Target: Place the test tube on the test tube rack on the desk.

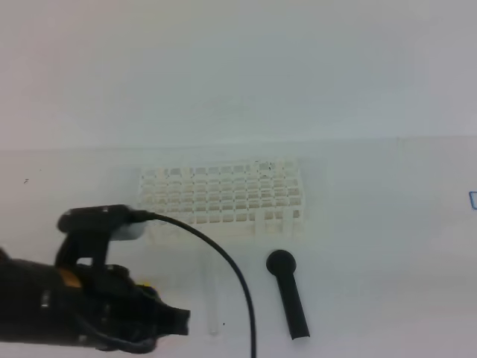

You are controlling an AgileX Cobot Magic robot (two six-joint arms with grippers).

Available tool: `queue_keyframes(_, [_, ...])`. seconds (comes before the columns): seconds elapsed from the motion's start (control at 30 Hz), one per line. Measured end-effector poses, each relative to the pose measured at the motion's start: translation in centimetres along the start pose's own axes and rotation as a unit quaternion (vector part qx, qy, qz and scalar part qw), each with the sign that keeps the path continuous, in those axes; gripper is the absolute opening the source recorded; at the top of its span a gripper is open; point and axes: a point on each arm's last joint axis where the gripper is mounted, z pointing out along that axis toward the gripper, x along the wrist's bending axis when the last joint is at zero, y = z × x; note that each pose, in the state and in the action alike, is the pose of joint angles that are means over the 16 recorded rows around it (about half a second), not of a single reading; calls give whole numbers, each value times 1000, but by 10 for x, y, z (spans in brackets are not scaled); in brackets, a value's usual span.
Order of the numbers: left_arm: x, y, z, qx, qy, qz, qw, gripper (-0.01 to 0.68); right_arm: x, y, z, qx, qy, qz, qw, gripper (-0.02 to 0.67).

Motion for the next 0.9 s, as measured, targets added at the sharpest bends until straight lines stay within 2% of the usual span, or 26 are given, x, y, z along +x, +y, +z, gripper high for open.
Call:
queue_keyframes(0.23, [-26, 13, 49, 46, 43, 31, 998, 230, 1, -3, 0, 18, 6, 31, 999, 43])
queue_keyframes(0.4, [-40, 25, 80, 60, 74, 30, 995, 363, 4, -5, 0, 29, 21, 52, 998, 71])
queue_keyframes(0.5, [-45, 31, 99, 71, 89, 27, 993, 420, 6, -6, 0, 38, 32, 59, 997, 83])
queue_keyframes(0.63, [-49, 38, 122, 88, 103, 19, 991, 451, 9, -8, -1, 49, 47, 66, 995, 90])
queue_keyframes(0.9, [-48, 43, 158, 121, 132, 11, 984, 452, 12, -11, -2, 65, 64, 72, 993, 91])
